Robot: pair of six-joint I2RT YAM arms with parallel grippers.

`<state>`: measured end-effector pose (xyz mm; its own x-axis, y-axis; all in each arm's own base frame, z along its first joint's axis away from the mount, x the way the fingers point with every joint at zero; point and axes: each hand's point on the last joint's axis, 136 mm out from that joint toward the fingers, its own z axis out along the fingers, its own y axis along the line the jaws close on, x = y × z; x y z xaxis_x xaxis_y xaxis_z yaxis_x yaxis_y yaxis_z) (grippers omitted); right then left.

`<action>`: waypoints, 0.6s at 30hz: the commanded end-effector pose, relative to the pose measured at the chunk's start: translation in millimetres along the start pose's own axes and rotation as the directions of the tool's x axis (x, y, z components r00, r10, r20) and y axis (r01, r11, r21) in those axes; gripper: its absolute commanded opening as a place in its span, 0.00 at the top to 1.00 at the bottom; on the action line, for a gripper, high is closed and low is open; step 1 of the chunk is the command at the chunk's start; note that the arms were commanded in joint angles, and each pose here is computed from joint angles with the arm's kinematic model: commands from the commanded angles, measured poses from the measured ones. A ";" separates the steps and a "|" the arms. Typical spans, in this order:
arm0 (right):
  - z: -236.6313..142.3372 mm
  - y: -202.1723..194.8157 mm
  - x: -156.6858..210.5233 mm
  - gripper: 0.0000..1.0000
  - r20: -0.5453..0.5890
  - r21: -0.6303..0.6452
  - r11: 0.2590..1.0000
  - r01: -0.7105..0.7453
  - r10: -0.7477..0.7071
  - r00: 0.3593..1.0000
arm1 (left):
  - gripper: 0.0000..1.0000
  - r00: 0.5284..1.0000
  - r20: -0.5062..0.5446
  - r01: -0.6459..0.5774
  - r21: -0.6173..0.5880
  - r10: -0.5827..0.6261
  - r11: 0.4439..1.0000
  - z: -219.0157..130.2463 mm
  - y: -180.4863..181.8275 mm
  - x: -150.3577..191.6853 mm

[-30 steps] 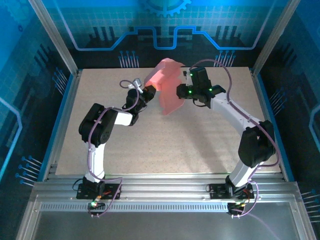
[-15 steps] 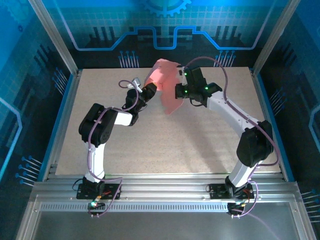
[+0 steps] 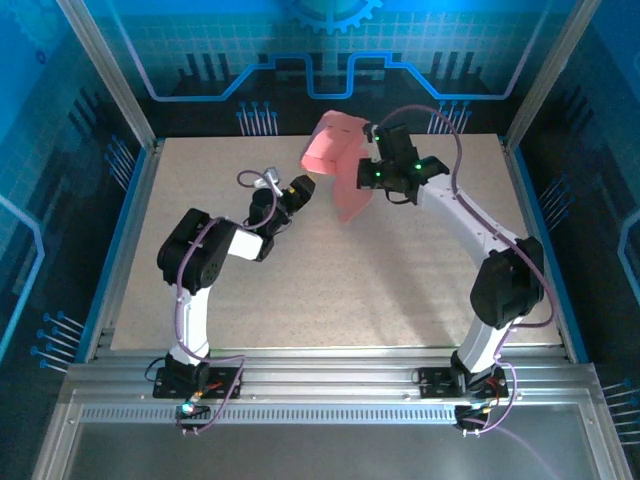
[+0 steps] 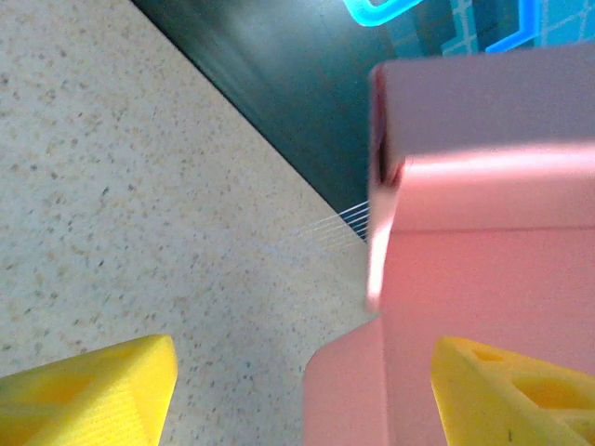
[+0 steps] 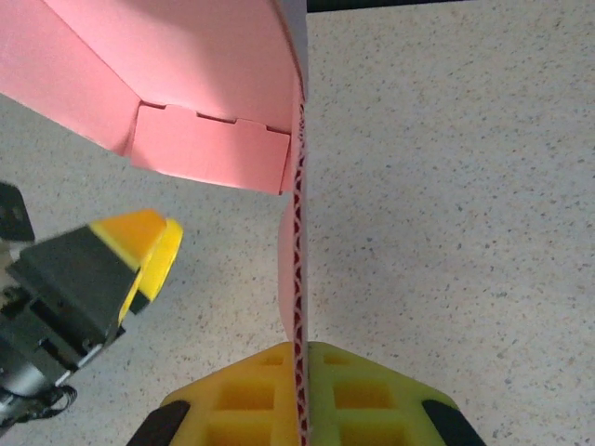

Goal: Fold the paper box

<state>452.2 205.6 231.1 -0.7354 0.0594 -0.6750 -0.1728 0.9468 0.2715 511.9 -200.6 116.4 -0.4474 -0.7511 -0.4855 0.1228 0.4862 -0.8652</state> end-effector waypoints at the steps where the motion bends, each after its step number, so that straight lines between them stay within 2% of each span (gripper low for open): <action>1: -4.0 -1.2 -5.5 1.00 -0.023 -0.009 1.000 -0.017 0.017 1.000 | 0.25 0.997 0.037 -0.072 0.117 0.068 0.991 -13.8 -37.4 -13.8; 6: -12.6 -10.5 -6.9 1.00 -0.066 -0.016 1.000 0.007 -0.008 0.998 | 0.25 0.963 0.096 -0.267 0.207 0.252 0.941 -45.8 -58.6 -16.9; 10: -21.8 -16.5 -4.7 1.00 -0.115 -0.023 0.999 0.047 -0.049 0.992 | 0.23 0.909 0.106 -0.417 0.190 0.404 0.889 -62.0 -61.5 -23.6; 14: -31.8 -20.3 -0.2 1.00 -0.164 -0.023 0.997 0.077 -0.080 0.983 | 0.23 0.815 0.066 -0.576 0.215 0.576 0.789 -66.5 -72.8 -16.7; 18: -39.9 -20.8 6.6 1.00 -0.224 -0.027 0.995 0.096 -0.100 0.970 | 0.24 0.721 0.039 -0.676 0.259 0.692 0.690 -61.5 -84.7 -11.6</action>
<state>438.2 175.2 256.3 -0.8010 -0.0477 -0.5968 -0.2277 0.9462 0.2300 457.2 -191.0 195.6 -0.2610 -0.3978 -0.8796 0.5125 0.7151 -0.4754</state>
